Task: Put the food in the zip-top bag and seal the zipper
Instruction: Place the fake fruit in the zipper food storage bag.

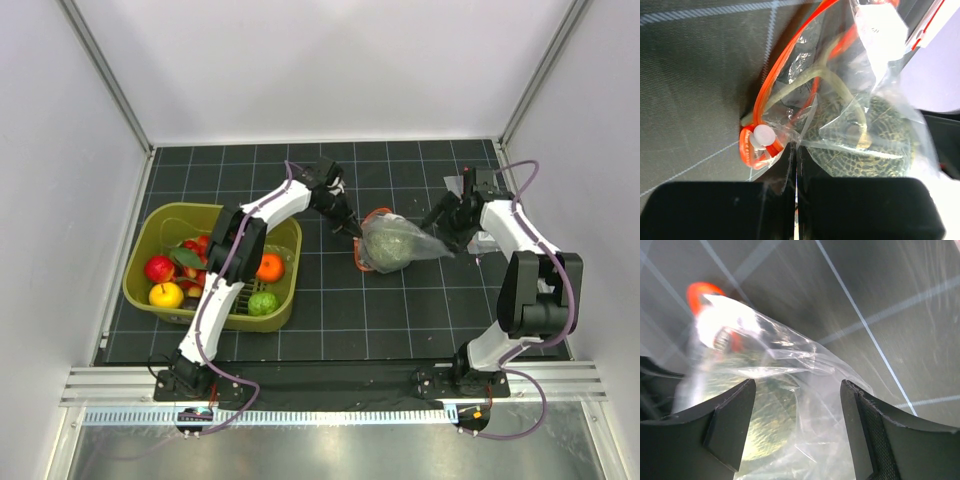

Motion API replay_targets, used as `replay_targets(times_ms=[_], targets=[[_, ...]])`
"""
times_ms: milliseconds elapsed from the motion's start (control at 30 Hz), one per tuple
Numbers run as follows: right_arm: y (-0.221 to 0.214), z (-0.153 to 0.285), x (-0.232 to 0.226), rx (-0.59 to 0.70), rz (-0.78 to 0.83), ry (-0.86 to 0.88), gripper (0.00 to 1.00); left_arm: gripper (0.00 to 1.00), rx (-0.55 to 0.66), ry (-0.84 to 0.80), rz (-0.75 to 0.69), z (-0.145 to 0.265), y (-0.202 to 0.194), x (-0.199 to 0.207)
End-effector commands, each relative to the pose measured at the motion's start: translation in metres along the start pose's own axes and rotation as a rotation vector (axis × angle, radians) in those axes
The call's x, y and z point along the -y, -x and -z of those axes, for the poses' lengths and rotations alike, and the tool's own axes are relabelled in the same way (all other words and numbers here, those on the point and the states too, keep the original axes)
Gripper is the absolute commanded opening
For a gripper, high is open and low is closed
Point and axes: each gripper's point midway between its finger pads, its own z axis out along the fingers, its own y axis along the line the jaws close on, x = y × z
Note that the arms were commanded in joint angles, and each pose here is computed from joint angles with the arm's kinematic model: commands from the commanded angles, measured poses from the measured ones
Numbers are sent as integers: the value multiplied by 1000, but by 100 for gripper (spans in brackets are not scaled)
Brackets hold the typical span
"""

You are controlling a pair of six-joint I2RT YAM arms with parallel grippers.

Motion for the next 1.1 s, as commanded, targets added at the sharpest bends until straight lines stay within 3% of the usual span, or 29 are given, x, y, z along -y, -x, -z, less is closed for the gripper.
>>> replay_targets(times_ms=[0, 333, 567, 800, 1067], targets=[[-26, -14, -5, -77, -7, 11, 73, 0, 4, 0, -54, -1, -5, 12], [-71, -74, -33, -209, 86, 5, 47, 0, -40, 7, -71, -13, -27, 17], [-82, -90, -70, -278, 51, 125, 38, 0, -49, -68, -75, -1, -34, 46], [-77, -92, -143, -324, 34, 360, 26, 0, -47, -152, -93, 12, -35, 82], [-43, -63, -238, -281, 80, 632, 25, 0, 70, -192, -223, 52, -18, 123]])
